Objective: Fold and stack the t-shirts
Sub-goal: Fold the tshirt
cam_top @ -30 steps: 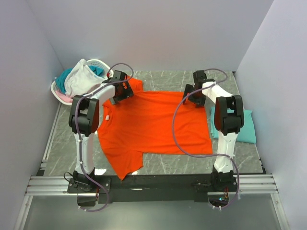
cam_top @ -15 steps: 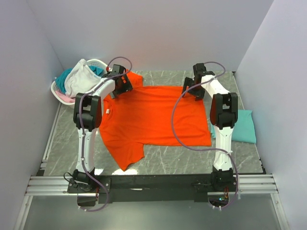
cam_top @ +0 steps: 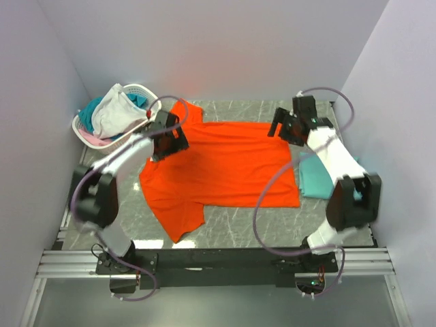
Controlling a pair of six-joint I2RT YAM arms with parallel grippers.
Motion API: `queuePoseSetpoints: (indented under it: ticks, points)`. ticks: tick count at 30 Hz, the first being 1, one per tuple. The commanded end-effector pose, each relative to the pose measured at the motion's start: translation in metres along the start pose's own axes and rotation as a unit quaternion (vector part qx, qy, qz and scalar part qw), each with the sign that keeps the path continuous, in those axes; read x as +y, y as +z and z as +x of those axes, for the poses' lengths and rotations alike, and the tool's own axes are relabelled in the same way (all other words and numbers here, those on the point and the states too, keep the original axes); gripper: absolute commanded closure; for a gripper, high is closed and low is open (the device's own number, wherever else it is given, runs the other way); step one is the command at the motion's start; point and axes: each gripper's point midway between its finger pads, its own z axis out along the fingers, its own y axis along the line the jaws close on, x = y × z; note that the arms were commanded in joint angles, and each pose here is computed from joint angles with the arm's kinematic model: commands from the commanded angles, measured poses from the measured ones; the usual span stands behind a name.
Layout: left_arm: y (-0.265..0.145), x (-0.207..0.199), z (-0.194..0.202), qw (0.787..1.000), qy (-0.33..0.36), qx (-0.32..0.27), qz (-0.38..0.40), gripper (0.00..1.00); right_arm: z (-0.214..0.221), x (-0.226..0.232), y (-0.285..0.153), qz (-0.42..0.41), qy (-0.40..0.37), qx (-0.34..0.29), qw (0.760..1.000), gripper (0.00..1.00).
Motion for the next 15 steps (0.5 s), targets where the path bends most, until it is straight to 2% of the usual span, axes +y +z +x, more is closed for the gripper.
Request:
queuePoseSetpoints:
  ticks: [1,3,5,6,7,9,10,12,15]
  points:
    - [-0.053,-0.002,0.049,0.999,-0.017,-0.004,0.027,0.01,0.002,0.006,-0.031,-0.037,0.051,-0.074,0.995,0.07]
    - [-0.081,0.008,0.071,0.999,-0.035,-0.003,0.029,0.00,0.025,-0.001,-0.040,-0.045,0.072,-0.072,0.994,0.07]
    - [-0.090,0.022,0.115,0.999,-0.024,0.023,0.022,0.01,0.041,-0.006,-0.041,-0.050,0.084,-0.065,0.993,0.07]
    - [-0.108,0.014,0.131,0.998,-0.035,0.028,0.052,0.01,0.041,-0.006,-0.047,-0.053,0.092,-0.072,0.992,0.07]
    - [-0.108,0.024,0.159,0.997,-0.032,0.056,0.051,0.01,0.043,-0.007,-0.048,-0.053,0.096,-0.073,0.991,0.07]
    - [-0.124,0.020,0.183,0.992,-0.056,0.074,0.081,0.01,0.048,-0.009,-0.048,-0.062,0.097,-0.069,0.991,0.07]
    - [-0.128,0.024,0.209,0.991,-0.038,0.097,0.087,0.01,0.047,-0.005,-0.048,-0.077,0.092,-0.071,0.990,0.07]
    - [-0.143,0.021,0.235,0.984,-0.057,0.133,0.106,0.01,0.053,-0.001,-0.048,-0.106,0.097,-0.056,0.988,0.07]
    - [-0.148,0.037,0.255,0.984,-0.084,0.135,0.081,0.01,0.047,0.001,-0.050,-0.145,0.128,-0.057,0.980,0.06]
